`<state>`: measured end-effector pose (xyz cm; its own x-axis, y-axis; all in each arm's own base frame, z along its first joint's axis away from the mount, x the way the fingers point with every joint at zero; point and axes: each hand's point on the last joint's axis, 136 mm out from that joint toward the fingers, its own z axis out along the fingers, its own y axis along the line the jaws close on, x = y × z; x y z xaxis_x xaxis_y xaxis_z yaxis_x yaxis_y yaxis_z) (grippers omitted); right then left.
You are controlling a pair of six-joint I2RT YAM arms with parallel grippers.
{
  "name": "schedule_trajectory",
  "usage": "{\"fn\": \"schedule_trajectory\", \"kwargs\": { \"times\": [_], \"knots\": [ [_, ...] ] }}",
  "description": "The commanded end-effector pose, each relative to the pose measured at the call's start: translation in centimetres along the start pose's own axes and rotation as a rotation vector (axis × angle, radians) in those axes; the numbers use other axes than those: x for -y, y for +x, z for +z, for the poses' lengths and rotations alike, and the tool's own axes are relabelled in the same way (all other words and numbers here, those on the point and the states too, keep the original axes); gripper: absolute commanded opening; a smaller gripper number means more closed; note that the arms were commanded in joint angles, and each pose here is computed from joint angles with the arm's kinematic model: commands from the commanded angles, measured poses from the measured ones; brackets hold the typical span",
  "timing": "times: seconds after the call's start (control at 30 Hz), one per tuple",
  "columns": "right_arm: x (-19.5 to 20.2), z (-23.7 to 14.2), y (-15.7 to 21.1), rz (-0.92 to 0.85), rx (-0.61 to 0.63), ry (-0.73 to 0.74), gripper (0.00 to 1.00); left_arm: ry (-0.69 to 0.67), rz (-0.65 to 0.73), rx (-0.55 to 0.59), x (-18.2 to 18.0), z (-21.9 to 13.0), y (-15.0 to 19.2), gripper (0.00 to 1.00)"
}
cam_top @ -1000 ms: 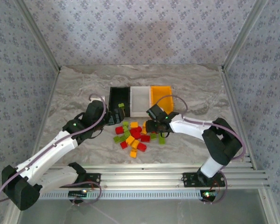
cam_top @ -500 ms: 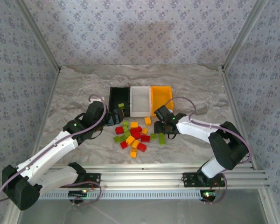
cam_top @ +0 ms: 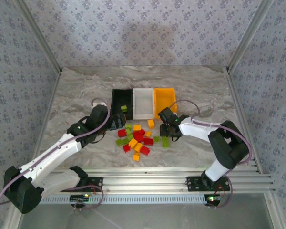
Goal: Sort the legos into containers by color
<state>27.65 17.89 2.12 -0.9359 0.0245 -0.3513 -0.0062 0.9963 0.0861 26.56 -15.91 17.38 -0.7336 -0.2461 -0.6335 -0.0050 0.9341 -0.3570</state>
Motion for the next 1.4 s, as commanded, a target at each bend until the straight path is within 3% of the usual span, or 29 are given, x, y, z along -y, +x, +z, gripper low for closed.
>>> {"fn": "schedule_trajectory", "kwargs": {
  "times": [0.0, 0.27, 0.63, 0.87, 1.17, 1.37],
  "knots": [
    [-0.5, -0.4, -0.7, 0.014, 0.020, -0.032, 0.42, -0.040, -0.018, 0.009, -0.9, 0.2, 0.0, 0.99],
    [0.3, -2.4, -1.2, 0.050, 0.055, -0.071, 0.30, -0.042, -0.021, 0.002, -1.0, 0.1, 0.2, 0.99],
    [-0.1, -6.5, -2.5, 0.039, 0.099, -0.186, 0.26, 0.012, -0.037, 0.087, -1.3, -0.8, -0.3, 1.00],
    [-1.2, -10.1, -7.5, 0.044, 0.220, -0.217, 0.27, 0.002, -0.015, 0.067, -1.8, -1.4, 0.1, 1.00],
    [-1.5, -6.2, -17.0, 0.116, 0.282, -0.120, 0.29, 0.012, -0.015, 0.033, -2.2, -1.2, 1.4, 0.99],
    [-1.1, -2.4, -19.7, 0.136, 0.235, -0.073, 0.36, 0.020, -0.021, 0.015, -2.6, -1.5, 2.2, 1.00]
  ]
}}
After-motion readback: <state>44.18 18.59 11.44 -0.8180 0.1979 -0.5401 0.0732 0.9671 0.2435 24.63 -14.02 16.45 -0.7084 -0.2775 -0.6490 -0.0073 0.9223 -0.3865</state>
